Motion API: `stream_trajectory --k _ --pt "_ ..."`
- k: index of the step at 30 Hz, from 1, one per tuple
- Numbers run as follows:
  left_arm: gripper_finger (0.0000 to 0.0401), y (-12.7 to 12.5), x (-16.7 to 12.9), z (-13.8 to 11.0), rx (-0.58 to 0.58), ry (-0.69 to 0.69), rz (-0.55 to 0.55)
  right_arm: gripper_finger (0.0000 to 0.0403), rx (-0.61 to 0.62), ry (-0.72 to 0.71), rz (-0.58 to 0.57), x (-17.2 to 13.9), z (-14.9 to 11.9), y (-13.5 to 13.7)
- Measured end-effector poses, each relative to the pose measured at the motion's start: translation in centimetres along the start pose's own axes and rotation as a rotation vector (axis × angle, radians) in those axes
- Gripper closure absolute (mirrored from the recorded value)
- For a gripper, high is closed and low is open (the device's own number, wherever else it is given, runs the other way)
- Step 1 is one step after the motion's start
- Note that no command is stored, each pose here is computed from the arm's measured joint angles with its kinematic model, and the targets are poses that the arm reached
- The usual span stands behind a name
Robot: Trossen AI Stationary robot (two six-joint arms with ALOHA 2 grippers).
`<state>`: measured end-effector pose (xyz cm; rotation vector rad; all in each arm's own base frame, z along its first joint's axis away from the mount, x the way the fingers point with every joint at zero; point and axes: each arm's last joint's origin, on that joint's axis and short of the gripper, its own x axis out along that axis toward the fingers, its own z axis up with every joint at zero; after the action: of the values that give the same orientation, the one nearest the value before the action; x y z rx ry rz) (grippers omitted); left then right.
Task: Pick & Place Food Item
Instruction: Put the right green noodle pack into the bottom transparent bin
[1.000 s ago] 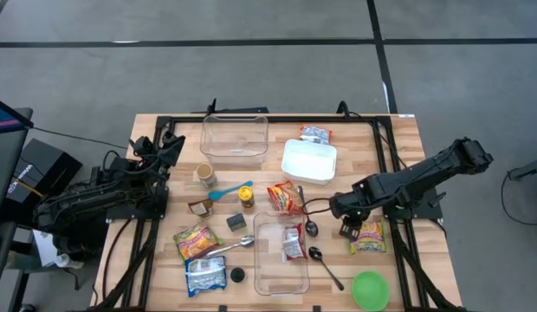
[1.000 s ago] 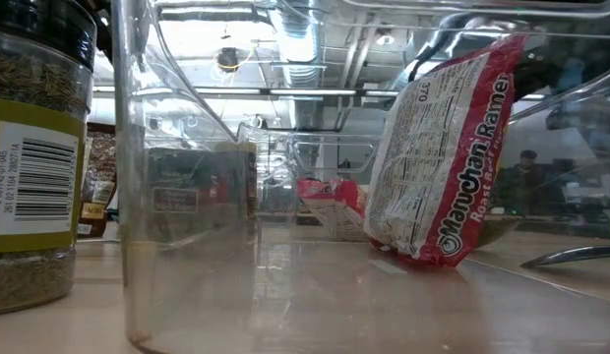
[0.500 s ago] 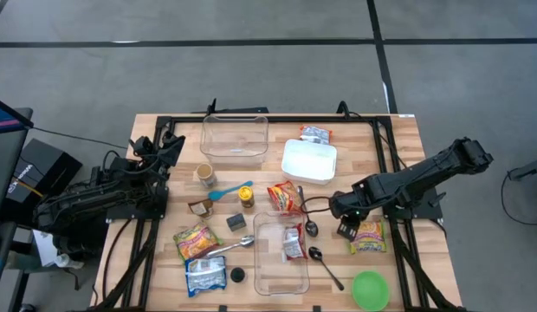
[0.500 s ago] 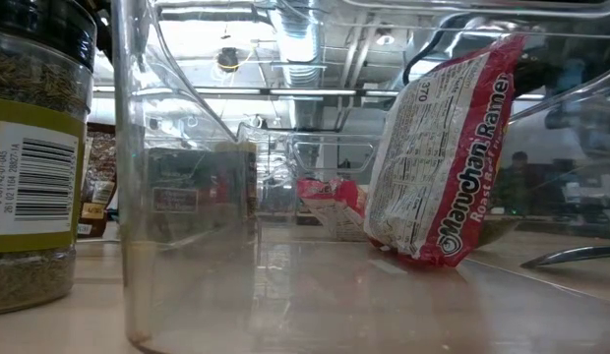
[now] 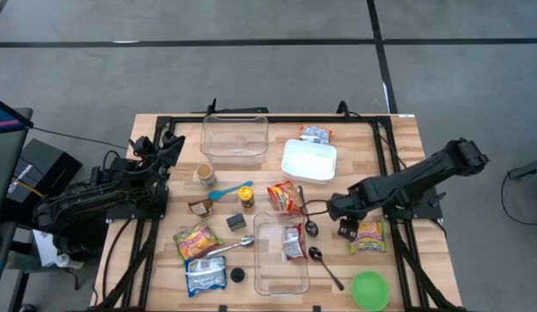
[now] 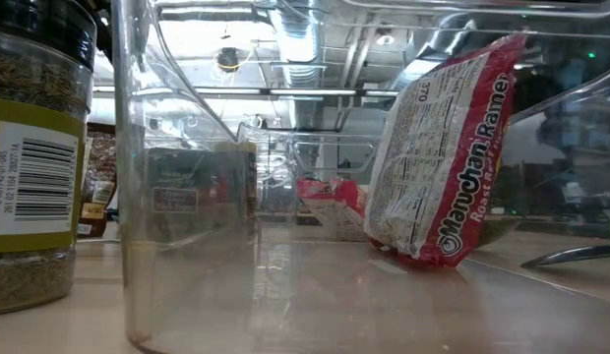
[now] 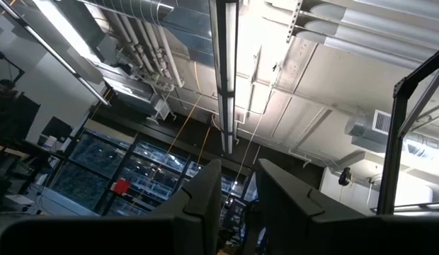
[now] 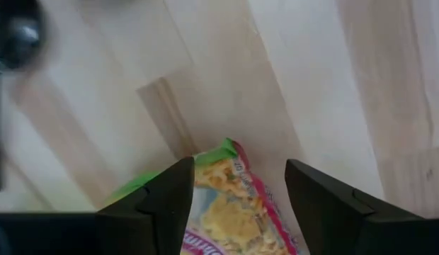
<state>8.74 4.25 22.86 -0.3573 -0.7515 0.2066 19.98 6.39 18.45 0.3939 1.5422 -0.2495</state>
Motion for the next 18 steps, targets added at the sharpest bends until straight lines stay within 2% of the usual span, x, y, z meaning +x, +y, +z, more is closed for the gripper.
stream_trajectory --k 7,18 --pt "0.0316 0.0 0.0 0.0 0.0 0.0 0.0 0.0185 -0.023 0.044 -0.026 1.5 0.5 0.4" --pt "0.0316 0.0 0.0 0.0 0.0 0.0 0.0 0.0184 -0.058 0.101 0.0 2.7 0.9 0.8"
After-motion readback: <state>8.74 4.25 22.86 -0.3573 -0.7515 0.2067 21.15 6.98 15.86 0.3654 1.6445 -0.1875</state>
